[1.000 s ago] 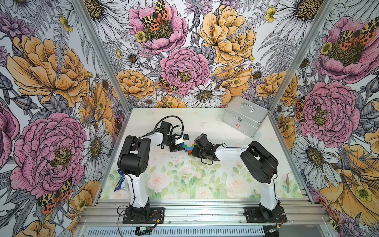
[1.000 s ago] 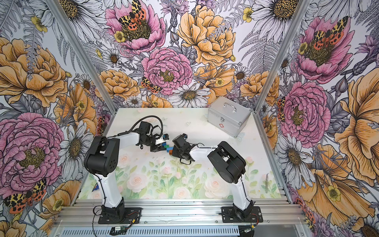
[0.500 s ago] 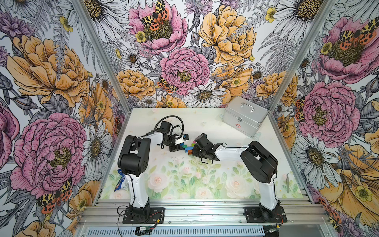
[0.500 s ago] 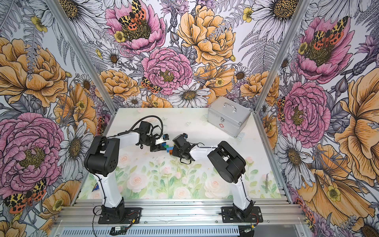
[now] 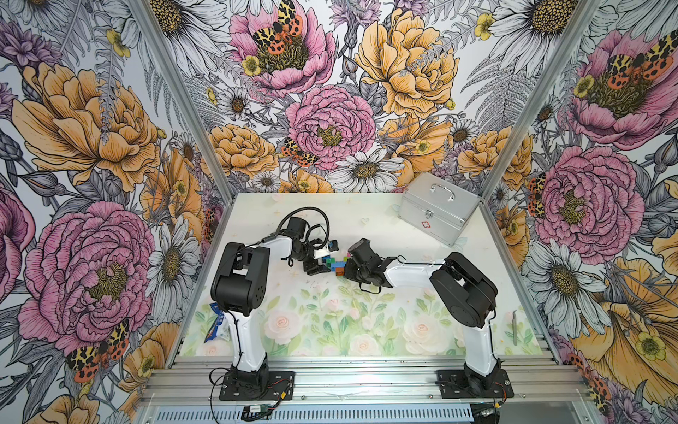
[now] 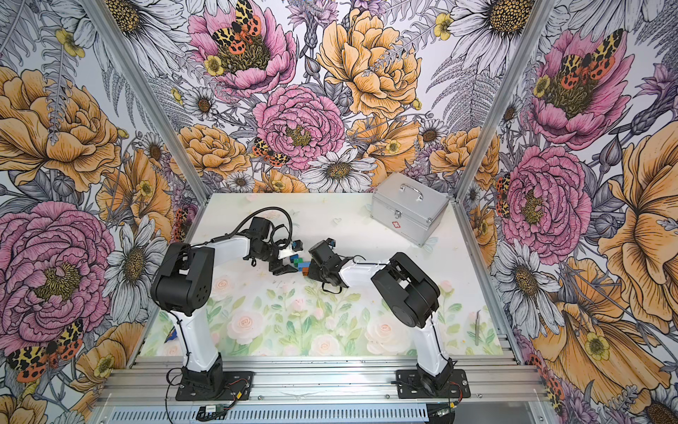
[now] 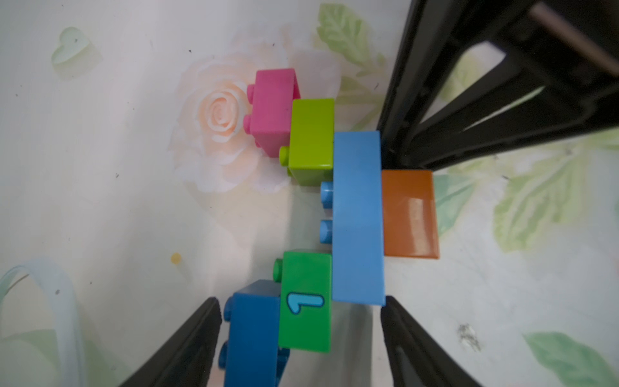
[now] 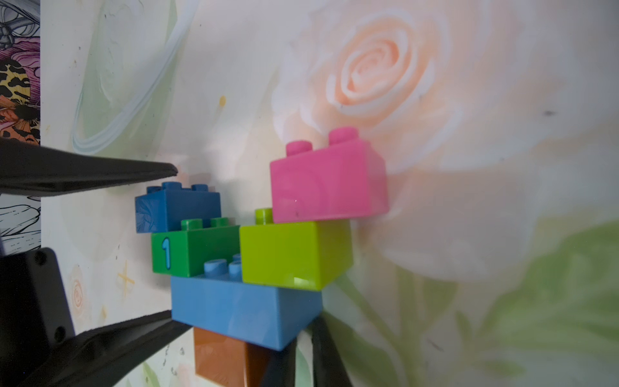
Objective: Assemble the letter v with lego
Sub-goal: Assemble the lego brick with the lego brick, then reset both arms
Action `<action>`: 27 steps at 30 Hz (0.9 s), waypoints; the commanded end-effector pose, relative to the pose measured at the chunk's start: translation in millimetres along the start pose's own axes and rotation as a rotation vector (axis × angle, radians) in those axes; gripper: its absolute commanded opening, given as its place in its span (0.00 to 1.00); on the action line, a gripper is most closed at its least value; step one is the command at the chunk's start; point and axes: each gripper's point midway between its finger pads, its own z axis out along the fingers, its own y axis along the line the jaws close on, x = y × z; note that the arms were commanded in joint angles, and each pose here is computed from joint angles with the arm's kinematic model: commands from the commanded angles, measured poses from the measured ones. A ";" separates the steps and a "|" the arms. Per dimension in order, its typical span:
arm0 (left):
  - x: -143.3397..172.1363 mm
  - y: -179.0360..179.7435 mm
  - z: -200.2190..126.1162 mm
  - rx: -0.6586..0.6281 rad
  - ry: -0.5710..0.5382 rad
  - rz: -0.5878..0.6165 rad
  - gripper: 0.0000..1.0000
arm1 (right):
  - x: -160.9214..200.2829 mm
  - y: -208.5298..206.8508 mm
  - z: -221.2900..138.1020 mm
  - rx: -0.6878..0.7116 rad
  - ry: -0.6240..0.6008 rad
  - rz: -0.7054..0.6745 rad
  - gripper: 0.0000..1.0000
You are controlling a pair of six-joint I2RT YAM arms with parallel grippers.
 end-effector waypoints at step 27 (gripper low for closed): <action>74.1 48.5 -189.3 -1.092 -0.194 -1.353 0.99 | -129.7 -94.9 -209.3 0.472 -0.565 -0.439 0.99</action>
